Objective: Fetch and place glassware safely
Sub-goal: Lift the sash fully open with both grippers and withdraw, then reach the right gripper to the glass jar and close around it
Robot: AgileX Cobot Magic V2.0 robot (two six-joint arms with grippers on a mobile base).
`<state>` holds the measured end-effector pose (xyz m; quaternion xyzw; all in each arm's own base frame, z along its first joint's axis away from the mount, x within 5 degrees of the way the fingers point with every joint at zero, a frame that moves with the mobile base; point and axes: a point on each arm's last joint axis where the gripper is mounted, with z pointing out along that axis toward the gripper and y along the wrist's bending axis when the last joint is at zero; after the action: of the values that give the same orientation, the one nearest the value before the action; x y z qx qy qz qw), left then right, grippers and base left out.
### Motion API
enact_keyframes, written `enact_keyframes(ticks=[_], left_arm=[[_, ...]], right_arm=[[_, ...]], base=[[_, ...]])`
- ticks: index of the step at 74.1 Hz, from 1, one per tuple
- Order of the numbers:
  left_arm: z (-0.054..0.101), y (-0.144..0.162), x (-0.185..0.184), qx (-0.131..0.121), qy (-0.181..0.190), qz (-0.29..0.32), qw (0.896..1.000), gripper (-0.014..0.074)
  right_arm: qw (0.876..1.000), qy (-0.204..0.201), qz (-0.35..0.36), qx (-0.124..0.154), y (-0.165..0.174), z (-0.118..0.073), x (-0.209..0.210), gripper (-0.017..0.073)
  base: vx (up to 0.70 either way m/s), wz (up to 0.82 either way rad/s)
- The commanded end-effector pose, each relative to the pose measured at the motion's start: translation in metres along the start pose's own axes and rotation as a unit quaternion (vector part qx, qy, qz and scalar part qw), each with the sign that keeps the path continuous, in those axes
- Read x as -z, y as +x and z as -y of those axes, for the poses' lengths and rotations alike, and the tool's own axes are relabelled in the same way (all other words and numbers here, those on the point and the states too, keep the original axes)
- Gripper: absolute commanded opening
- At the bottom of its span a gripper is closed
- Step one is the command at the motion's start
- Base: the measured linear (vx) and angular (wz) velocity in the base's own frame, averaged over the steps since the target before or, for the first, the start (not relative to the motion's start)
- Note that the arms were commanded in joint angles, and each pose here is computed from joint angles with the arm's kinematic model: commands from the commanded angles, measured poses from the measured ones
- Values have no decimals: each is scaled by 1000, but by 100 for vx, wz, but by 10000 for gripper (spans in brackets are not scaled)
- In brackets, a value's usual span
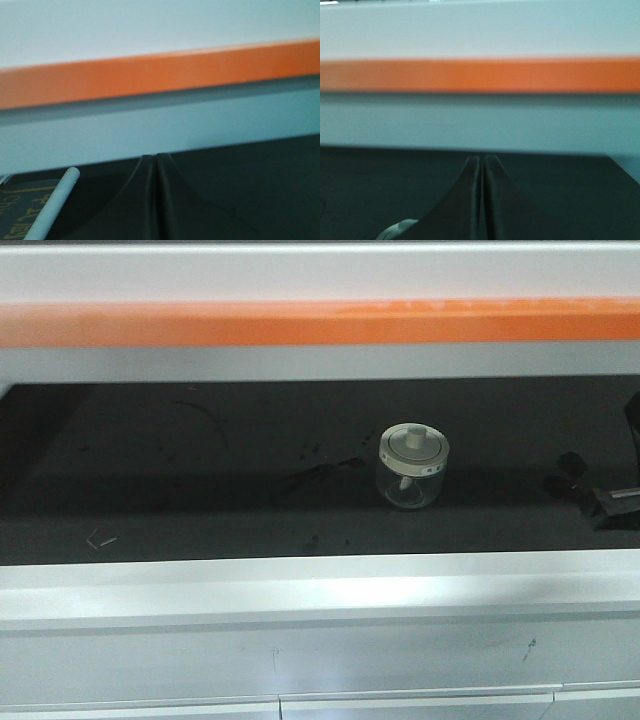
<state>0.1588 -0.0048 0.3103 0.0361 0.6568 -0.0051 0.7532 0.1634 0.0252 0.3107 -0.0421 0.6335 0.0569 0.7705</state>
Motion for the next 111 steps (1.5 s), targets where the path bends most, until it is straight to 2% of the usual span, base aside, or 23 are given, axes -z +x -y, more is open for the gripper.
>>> enact_keyframes(ticks=[1,9,28,37,46,58,65,79,85,98,103,111], left_arm=[[1,-22,9,4,4,40,999,-7],[2,-25,20,17,4,30,999,-7],[1,-22,47,14,-12,-32,999,-7],[0,-20,60,10,-21,-51,998,-7],[1,-8,77,15,-21,-35,999,-7],[3,27,97,17,-22,-39,999,-7],[4,29,102,17,-21,-20,999,-7],[3,32,102,18,-23,-38,999,-7],[3,32,102,37,-23,-38,998,-7],[3,32,102,47,-22,-38,998,-7],[3,32,102,47,-22,-38,998,-7],[3,32,102,47,-22,-38,998,-7]], right_arm=[[999,-3,36,-4,-20,0,6,-1],[1000,-5,9,-6,-21,0,15,-1],[998,-10,-60,-4,-19,-1,40,-1],[998,-12,-65,12,-21,-1,49,-1],[996,-16,-80,37,-17,-1,59,-1],[995,-15,-93,29,11,0,72,-1],[996,-12,-86,20,21,0,77,-1],[995,-13,-97,21,23,0,78,1],[996,-13,-85,21,21,0,77,6],[996,-13,-80,30,20,0,76,53],[995,-14,-85,39,21,0,75,91],[996,-13,-85,38,22,0,72,188]], base=[[0,0],[0,0],[0,0],[0,0],[0,0],[0,0],[0,0],[0,0],[0,0],[0,0],[0,0],[0,0]])
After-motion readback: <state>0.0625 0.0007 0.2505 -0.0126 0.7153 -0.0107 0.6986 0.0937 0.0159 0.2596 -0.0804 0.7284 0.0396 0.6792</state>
